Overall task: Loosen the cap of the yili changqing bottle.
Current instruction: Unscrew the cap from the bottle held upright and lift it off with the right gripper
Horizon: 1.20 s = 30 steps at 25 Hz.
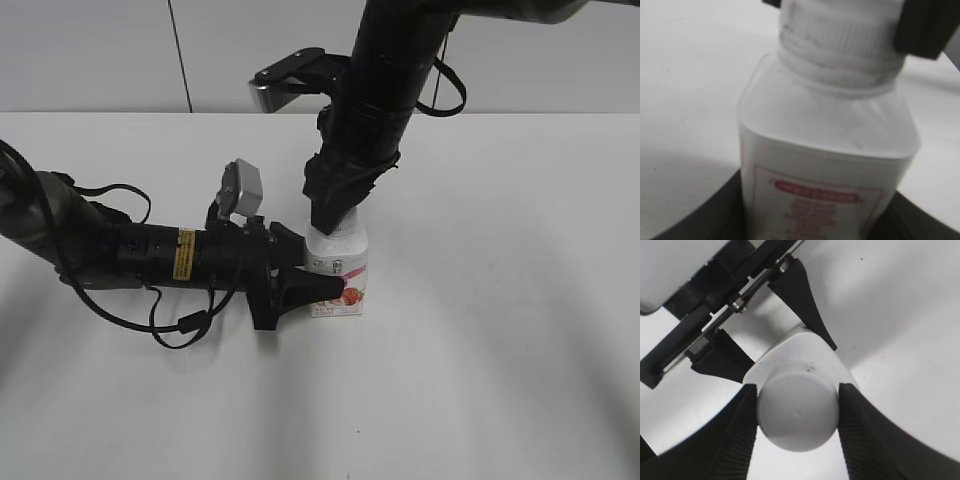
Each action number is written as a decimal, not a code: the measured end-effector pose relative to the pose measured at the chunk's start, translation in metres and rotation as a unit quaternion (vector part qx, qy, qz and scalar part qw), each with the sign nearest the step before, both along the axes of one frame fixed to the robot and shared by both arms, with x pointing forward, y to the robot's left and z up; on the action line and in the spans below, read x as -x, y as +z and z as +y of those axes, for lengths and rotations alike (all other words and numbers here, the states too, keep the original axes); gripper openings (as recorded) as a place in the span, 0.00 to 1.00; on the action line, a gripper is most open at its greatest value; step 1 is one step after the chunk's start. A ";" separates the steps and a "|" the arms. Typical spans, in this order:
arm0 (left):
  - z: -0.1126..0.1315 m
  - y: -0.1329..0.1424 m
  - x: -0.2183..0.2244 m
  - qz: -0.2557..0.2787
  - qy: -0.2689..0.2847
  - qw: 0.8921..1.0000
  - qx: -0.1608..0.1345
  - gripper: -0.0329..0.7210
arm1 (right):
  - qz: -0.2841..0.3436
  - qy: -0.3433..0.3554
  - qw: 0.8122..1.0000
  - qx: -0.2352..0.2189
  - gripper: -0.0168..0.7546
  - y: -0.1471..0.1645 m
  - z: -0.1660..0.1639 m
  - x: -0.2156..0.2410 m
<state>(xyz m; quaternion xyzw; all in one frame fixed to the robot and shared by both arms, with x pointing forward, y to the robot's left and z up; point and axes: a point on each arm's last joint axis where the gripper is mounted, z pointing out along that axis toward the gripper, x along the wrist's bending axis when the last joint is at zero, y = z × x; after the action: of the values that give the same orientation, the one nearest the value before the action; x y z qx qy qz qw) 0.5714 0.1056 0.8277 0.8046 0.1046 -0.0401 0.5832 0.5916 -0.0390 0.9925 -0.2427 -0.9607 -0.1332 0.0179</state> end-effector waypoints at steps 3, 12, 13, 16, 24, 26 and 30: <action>0.001 0.000 0.000 -0.003 -0.001 1.000 -0.001 0.55 | -0.003 0.043 0.999 0.005 0.53 0.000 -0.001 0.001; 0.002 0.000 0.001 -0.009 -0.016 1.000 -0.006 0.55 | -0.021 0.144 0.989 0.007 0.53 0.001 -0.001 0.003; 0.002 0.000 0.001 -0.009 -0.017 1.000 -0.007 0.55 | -0.025 0.158 0.987 0.007 0.53 0.001 -0.001 0.003; 0.002 0.000 0.001 -0.010 -0.018 1.000 -0.007 0.55 | -0.035 0.200 0.979 0.007 0.53 0.001 -0.001 0.003; 0.002 0.000 0.001 -0.011 -0.020 1.000 -0.008 0.55 | -0.053 0.270 0.961 0.007 0.52 0.001 -0.001 0.003; 0.002 0.000 0.001 -0.011 -0.020 1.000 -0.008 0.55 | -0.055 0.273 0.960 0.007 0.52 0.001 -0.001 0.003; 0.002 0.000 0.001 -0.011 -0.020 1.000 -0.008 0.55 | -0.055 0.274 0.960 0.007 0.52 0.001 -0.001 0.003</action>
<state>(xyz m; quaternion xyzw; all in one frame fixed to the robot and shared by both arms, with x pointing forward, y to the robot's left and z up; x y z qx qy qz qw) 0.5706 0.1078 0.8275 0.8114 0.0824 -0.0415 0.5772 0.5883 -0.0396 0.9935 0.0376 -0.9909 -0.1294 -0.0007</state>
